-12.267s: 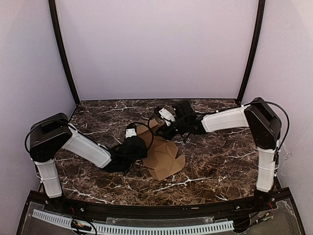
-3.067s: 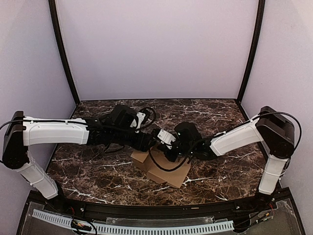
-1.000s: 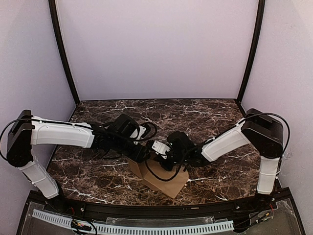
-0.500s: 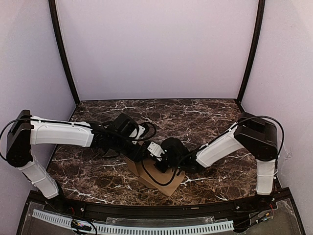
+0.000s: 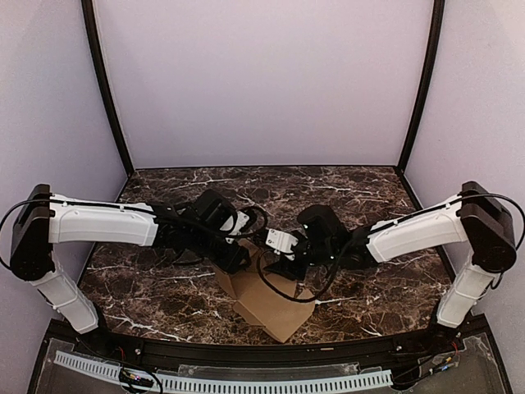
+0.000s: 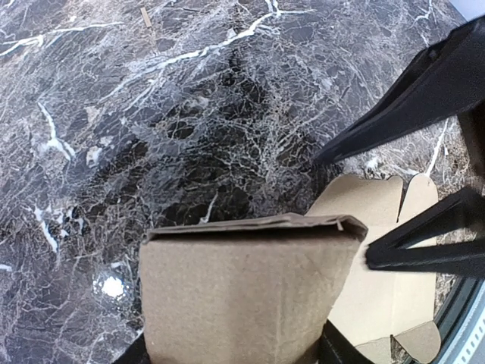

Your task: Fold the paper box

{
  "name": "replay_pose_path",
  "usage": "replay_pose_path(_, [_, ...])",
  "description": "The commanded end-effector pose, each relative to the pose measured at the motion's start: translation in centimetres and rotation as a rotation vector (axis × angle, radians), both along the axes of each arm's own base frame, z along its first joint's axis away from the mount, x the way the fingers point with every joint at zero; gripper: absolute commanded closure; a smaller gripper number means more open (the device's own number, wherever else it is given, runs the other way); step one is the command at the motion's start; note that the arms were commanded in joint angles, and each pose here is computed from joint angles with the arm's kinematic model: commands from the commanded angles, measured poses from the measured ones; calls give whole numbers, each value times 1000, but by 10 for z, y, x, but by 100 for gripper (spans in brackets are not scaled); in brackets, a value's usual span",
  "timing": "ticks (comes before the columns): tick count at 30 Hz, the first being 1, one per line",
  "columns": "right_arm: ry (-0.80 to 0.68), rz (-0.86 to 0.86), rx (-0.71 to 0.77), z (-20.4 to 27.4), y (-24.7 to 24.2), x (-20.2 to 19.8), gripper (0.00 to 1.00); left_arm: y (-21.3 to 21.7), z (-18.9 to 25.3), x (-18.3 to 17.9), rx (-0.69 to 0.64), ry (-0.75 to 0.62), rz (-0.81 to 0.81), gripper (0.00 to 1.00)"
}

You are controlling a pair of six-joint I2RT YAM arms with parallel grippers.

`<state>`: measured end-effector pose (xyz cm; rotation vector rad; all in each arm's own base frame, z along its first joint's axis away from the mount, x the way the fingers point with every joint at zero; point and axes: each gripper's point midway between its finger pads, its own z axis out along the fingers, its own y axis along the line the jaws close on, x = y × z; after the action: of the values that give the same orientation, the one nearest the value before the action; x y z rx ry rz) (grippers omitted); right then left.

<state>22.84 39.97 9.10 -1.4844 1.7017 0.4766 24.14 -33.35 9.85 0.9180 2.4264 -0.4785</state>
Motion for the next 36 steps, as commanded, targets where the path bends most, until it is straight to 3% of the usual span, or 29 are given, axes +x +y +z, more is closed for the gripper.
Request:
replay_pose_path(1, [97, 193, -55, -4, -19, -34, 45, -1, 11, 0, 31, -50, -15, 47])
replay_pose_path(4, [98, 208, -44, 2, -24, -39, 44, 0, 14, 4, 93, -124, -27, 48])
replay_pose_path(9, [134, 117, 22, 14, -37, -13, 44, -10, 24, 1, 254, -309, -165, 50])
replay_pose_path(12, [199, 66, 67, 17, -45, 6, 44, -9, 10, 2, 375, -325, -218, 50])
replay_pose_path(17, [248, 81, 84, 11, -50, 4, 44, -1, -22, -9, 553, -307, -308, 51])
replay_pose_path(29, [341, 89, 128, 1, -24, 14, 46, 11, -43, -8, 647, -301, -303, 52])
replay_pose_path(32, [341, 100, 136, 1, -17, 15, 46, 11, -41, -6, 591, -279, -254, 51])
replay_pose_path(36, [307, 101, 154, 4, -7, 13, 46, 13, -34, 3, 402, -167, -122, 51])
